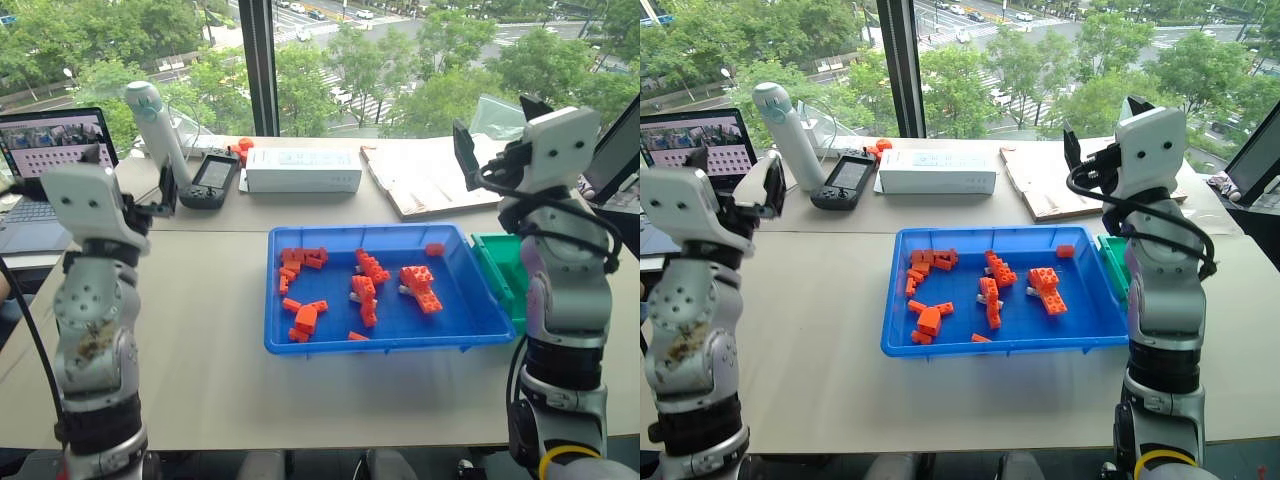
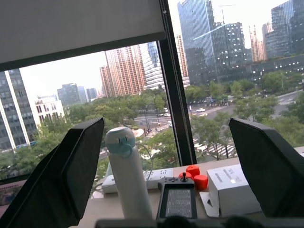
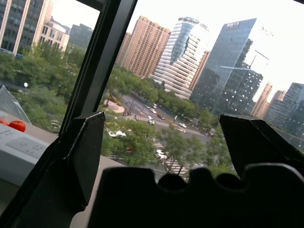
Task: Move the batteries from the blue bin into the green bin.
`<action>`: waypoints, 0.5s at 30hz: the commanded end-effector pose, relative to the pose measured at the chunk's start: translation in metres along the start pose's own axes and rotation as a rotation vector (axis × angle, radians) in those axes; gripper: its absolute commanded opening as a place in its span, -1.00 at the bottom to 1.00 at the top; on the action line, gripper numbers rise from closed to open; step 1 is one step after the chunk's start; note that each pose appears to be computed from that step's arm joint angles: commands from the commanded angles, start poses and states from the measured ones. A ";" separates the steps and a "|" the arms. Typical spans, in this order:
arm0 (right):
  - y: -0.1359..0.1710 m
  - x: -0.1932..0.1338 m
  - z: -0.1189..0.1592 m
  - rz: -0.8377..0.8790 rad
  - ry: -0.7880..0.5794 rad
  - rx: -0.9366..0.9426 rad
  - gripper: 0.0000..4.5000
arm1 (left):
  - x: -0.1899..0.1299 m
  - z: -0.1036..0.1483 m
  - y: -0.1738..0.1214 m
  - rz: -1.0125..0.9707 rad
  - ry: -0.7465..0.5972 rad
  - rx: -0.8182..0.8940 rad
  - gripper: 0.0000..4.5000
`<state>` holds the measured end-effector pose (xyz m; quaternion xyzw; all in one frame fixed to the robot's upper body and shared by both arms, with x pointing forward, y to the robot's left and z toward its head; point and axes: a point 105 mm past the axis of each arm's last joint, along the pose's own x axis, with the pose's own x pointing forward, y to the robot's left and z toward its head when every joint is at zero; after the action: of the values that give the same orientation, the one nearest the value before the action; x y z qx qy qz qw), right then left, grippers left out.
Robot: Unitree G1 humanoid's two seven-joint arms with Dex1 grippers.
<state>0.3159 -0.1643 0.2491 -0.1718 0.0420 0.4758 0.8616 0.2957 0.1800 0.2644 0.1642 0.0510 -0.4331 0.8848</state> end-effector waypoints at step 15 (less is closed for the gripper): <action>0.030 -0.027 -0.032 -0.081 0.487 0.140 0.97 | 0.029 0.016 -0.071 -0.692 0.048 0.141 1.00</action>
<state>0.2831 -0.1771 0.2163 -0.2225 0.2516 0.4027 0.8515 0.2570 0.1165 0.2501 0.1917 0.1105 -0.6984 0.6807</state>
